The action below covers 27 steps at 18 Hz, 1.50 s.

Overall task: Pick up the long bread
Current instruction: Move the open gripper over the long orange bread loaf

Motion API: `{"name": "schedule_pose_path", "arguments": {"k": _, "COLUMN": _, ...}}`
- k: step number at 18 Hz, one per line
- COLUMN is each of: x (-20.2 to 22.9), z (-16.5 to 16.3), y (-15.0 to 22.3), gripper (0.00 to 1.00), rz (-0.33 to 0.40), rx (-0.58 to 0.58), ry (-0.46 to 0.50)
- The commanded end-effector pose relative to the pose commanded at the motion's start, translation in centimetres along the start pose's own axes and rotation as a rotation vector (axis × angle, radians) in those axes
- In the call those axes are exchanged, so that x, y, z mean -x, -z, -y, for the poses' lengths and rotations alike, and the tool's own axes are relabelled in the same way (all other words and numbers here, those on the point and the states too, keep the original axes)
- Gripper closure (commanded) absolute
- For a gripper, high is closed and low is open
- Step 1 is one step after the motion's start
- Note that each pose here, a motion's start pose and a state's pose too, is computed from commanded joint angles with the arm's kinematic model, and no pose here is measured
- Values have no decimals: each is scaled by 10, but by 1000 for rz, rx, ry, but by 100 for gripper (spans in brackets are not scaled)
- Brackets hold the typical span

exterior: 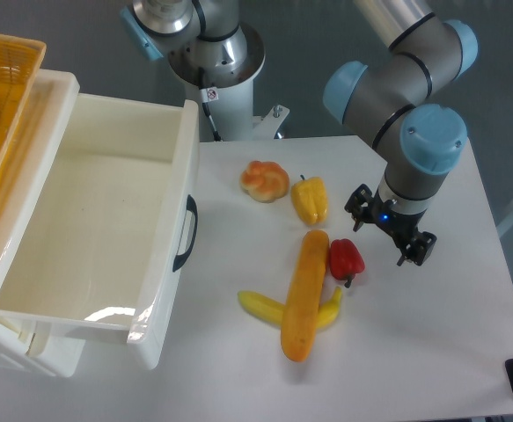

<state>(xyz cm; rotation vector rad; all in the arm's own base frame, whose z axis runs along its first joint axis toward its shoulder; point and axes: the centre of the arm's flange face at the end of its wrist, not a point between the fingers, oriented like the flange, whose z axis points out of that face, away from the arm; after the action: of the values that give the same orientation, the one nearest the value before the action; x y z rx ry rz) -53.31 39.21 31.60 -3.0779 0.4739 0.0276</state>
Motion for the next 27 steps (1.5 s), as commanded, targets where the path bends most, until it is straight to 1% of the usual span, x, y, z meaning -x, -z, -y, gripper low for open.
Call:
{"name": "schedule_pose_path", "arguments": {"k": 4, "x": -2, "z": -4, "y": 3, "gripper": 0, "rz": 3, "rx": -3, "ry": 24}}
{"name": "schedule_pose_path", "arguments": {"k": 6, "x": -10, "z": -8, "y": -5, "gripper": 0, "rz": -18, "rx": -2, "ry": 54}}
{"name": "schedule_pose_path", "arguments": {"k": 8, "x": -18, "z": -33, "y": -16, "gripper": 0, "rz": -45, "rx": -1, "ry": 102}}
{"name": "schedule_pose_path", "arguments": {"k": 10, "x": -23, "z": -46, "y": -26, "gripper": 0, "rz": -51, "rx": -3, "ry": 124}}
{"name": "schedule_pose_path", "arguments": {"k": 11, "x": -23, "z": -46, "y": -24, "gripper": 0, "rz": -47, "rx": -21, "ry": 127}}
{"name": "schedule_pose_path", "arguments": {"k": 12, "x": -22, "z": -44, "y": -24, "gripper": 0, "rz": -52, "rx": -65, "ry": 131}}
{"name": "schedule_pose_path", "arguments": {"k": 14, "x": -21, "z": -36, "y": -22, "gripper": 0, "rz": -68, "rx": -204, "ry": 167}}
{"name": "schedule_pose_path", "arguments": {"k": 15, "x": -21, "z": -33, "y": -23, "gripper": 0, "rz": -79, "rx": -232, "ry": 200}}
{"name": "schedule_pose_path", "arguments": {"k": 17, "x": -22, "z": -27, "y": -20, "gripper": 0, "rz": -81, "rx": -235, "ry": 252}}
{"name": "schedule_pose_path", "arguments": {"k": 21, "x": -30, "z": -15, "y": -36, "gripper": 0, "rz": -120, "rx": -227, "ry": 282}}
{"name": "schedule_pose_path", "arguments": {"k": 24, "x": -34, "z": 9, "y": -44, "gripper": 0, "rz": -146, "rx": -219, "ry": 328}}
{"name": "schedule_pose_path", "arguments": {"k": 27, "x": -27, "z": 26, "y": -50, "gripper": 0, "rz": -159, "rx": -221, "ry": 383}}
